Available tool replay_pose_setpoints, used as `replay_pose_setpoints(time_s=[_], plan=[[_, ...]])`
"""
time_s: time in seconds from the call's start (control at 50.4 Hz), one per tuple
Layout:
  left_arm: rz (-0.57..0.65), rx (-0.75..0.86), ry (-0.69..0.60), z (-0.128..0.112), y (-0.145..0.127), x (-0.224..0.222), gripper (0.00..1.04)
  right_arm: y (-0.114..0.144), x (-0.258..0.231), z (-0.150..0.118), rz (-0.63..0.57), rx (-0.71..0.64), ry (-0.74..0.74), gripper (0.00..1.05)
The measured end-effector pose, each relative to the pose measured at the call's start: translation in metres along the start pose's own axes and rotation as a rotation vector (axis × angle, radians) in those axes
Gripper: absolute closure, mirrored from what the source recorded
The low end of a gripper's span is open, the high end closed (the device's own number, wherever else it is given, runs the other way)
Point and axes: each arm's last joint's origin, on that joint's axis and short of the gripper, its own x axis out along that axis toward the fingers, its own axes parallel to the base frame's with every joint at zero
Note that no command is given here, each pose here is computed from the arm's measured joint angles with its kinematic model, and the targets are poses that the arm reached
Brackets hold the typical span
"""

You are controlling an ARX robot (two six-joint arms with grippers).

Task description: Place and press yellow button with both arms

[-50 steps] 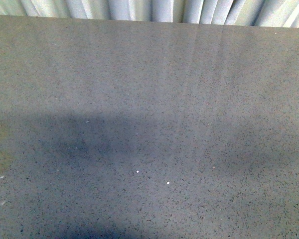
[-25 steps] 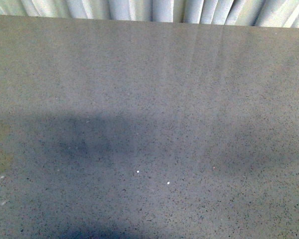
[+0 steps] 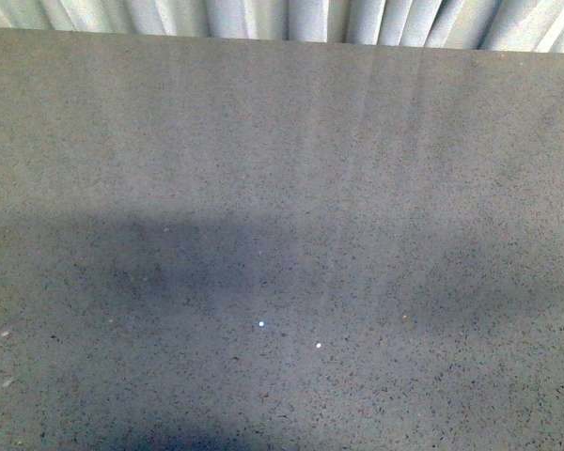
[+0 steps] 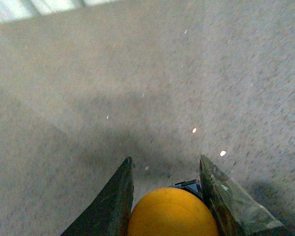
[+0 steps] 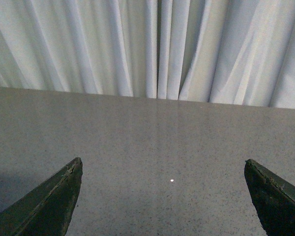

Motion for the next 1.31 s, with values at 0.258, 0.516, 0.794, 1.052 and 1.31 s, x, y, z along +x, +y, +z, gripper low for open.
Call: replay_pose_setpoints(time_s=[0.258,0.516,0.794,1.052,1.31], plan=[[-0.161,0.123,-0.147,0.037,-0.075,0.004,0.73,0.0,0.0,0.0,0.0,0.0,0.0,0.09],[-0.359,0.249,-0.242,0.035,-0.176,-0.002,0.73,0.0,0.0,0.0,0.0,0.0,0.0,0.09],[-0.509,0.431,-0.244,0.002,-0.244,-0.006,0.73,0.0,0.0,0.0,0.0,0.0,0.0,0.09],[-0.559,0.532,-0.229,-0.015,-0.273,-0.001,0.73,0.0,0.0,0.0,0.0,0.0,0.0,0.09],[-0.57,0.544,-0.223,-0.021,-0.28,-0.001,0.58,0.0,0.0,0.0,0.0,0.0,0.0,0.09]])
